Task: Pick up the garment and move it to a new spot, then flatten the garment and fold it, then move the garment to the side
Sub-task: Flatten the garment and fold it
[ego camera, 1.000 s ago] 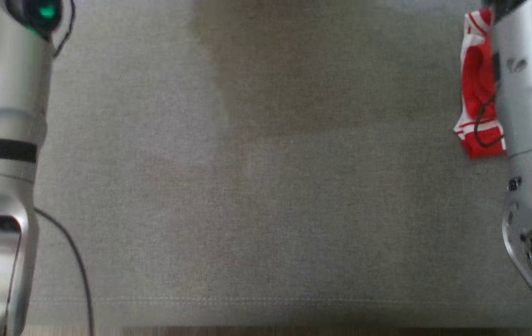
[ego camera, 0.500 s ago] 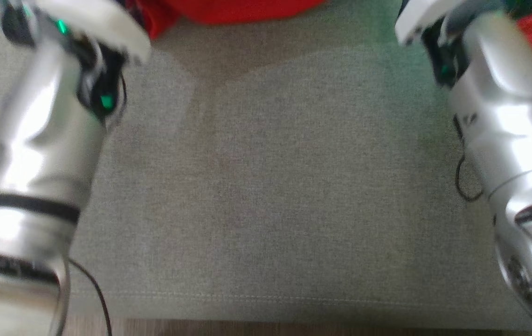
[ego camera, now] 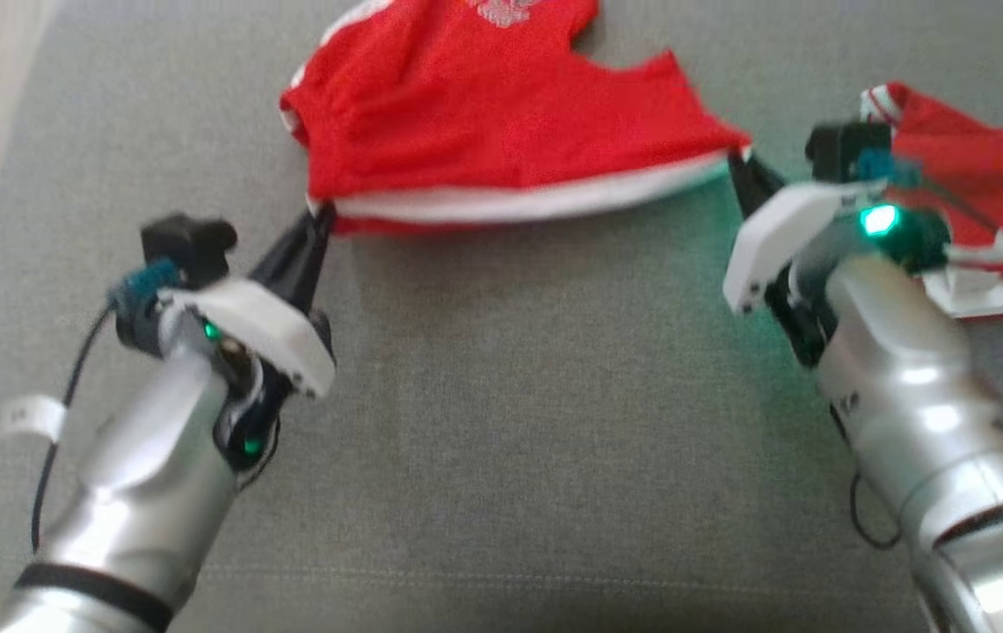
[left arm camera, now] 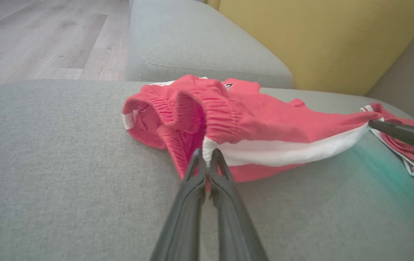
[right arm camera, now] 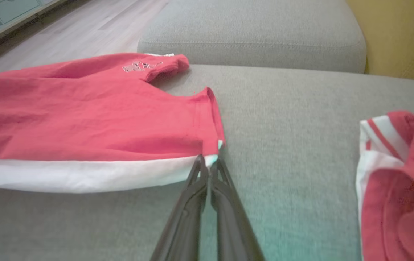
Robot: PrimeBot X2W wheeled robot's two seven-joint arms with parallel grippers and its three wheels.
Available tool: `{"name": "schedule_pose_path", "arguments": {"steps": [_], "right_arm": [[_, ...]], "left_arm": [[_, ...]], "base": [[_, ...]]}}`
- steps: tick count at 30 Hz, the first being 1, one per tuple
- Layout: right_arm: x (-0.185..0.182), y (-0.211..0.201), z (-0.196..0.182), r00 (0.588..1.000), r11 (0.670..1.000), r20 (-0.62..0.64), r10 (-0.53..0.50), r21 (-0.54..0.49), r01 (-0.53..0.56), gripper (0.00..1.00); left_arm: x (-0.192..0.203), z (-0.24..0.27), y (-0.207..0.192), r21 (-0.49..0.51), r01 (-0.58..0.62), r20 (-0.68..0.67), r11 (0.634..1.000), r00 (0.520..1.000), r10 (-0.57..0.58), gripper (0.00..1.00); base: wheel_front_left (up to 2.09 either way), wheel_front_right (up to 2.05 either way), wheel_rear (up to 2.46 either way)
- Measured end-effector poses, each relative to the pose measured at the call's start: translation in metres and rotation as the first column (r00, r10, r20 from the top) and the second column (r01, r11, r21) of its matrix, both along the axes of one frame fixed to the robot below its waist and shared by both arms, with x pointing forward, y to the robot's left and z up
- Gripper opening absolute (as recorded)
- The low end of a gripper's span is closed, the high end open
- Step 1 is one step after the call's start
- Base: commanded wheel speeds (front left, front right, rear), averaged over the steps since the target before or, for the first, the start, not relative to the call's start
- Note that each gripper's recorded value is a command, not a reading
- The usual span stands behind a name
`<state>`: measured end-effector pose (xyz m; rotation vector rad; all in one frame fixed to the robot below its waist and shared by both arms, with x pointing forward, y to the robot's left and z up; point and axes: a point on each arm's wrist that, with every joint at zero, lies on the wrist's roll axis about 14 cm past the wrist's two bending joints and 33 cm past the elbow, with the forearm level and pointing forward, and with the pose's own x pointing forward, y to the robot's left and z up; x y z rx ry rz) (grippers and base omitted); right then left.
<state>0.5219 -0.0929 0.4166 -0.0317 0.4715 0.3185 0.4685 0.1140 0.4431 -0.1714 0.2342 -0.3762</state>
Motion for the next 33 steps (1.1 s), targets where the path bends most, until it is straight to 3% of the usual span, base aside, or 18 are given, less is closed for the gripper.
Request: {"name": "schedule_pose_path", "arguments": {"steps": [16,25,33], "right_arm": [[-0.07,-0.03,-0.02,0.988,0.997,-0.155,0.023,-0.072,-0.034,0.0],[-0.1,-0.059,-0.011,0.977,0.994,-0.21,0.036,-0.094,-0.057,0.0],[-0.155,-0.092,-0.015,0.934,0.991,-0.357,0.026,-0.112,-0.07,0.0]], "left_arm": [[-0.084,-0.013,-0.027,0.011,0.128,-0.045,0.992,0.991,-0.127,0.0],[-0.13,-0.017,-0.04,0.006,0.199,-0.087,0.98,0.976,-0.198,0.0],[-0.179,-0.01,-0.053,-0.021,0.27,-0.14,0.963,0.953,-0.27,0.0]], "base": [[0.0,0.0,0.0],[0.0,0.0,0.0],[0.0,0.0,0.0]]}}
